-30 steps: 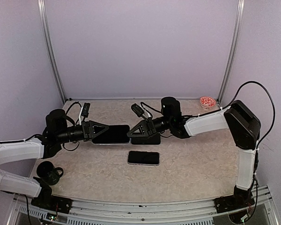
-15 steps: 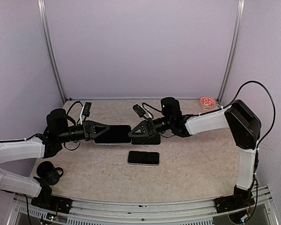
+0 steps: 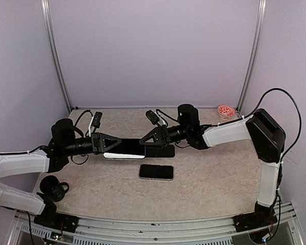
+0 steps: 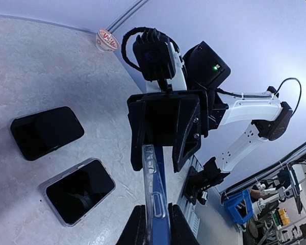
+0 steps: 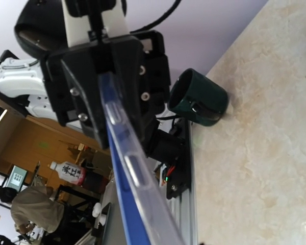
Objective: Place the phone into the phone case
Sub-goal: Press the bottom corners of the phone case.
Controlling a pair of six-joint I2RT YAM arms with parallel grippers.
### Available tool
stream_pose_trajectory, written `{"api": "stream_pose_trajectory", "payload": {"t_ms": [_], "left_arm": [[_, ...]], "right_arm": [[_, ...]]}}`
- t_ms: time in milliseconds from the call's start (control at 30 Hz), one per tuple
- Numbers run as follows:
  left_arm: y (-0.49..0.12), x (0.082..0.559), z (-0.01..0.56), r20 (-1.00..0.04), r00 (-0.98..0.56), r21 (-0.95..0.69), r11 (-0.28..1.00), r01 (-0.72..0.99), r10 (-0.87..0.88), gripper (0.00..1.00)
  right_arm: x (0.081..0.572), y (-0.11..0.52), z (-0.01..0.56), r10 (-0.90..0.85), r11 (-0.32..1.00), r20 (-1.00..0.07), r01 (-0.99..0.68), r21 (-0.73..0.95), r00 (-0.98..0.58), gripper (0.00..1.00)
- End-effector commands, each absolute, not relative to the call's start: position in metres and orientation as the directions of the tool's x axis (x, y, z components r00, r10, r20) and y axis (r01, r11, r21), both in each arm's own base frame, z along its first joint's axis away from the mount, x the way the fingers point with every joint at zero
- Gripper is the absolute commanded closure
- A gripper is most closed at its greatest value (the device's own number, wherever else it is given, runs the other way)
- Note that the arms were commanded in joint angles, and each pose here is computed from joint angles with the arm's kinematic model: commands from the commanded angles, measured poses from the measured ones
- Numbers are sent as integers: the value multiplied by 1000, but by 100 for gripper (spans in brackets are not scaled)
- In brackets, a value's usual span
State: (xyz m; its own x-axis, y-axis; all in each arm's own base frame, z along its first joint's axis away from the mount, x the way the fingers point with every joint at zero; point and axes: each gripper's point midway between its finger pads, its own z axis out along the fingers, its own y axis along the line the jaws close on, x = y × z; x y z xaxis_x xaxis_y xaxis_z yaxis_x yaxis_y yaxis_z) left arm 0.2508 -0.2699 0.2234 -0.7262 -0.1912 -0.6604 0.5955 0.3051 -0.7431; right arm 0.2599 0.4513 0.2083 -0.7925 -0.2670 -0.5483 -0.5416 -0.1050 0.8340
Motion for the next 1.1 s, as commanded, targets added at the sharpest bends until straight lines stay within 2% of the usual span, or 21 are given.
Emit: {"api": "stream_pose_trajectory", "payload": {"t_ms": [0, 233, 333, 533, 633, 700, 867, 1000, 1067], "left_arm": [[-273, 246, 245, -706, -681, -706, 255, 660, -194, 100], [-275, 243, 250, -710, -679, -703, 228, 674, -183, 100], [-275, 242, 251, -709, -681, -704, 224, 674, -180, 100], [-275, 243, 249, -710, -682, -703, 229, 673, -177, 100], [-276, 245, 247, -706, -686, -706, 238, 667, -176, 99], [-276, 246, 245, -703, -689, -709, 248, 660, -175, 93], [-276, 248, 244, -699, -694, -712, 255, 655, -171, 69], [-275, 246, 243, -699, -696, -712, 256, 654, -167, 57], [-275, 246, 242, -697, -698, -713, 257, 652, -163, 55]], "right_arm": [[255, 443, 235, -242, -165, -606, -583, 796, -758, 63], [247, 440, 242, -268, -216, -610, -571, 792, -746, 66], [245, 439, 242, -278, -228, -609, -565, 793, -743, 74], [243, 439, 242, -288, -235, -604, -557, 797, -743, 98], [244, 439, 242, -287, -231, -602, -556, 798, -745, 100], [245, 439, 243, -282, -226, -605, -562, 796, -744, 100], [251, 441, 246, -261, -202, -616, -582, 788, -743, 100], [258, 440, 251, -233, -188, -621, -592, 784, -749, 100], [263, 438, 253, -217, -179, -620, -594, 784, -754, 100]]}}
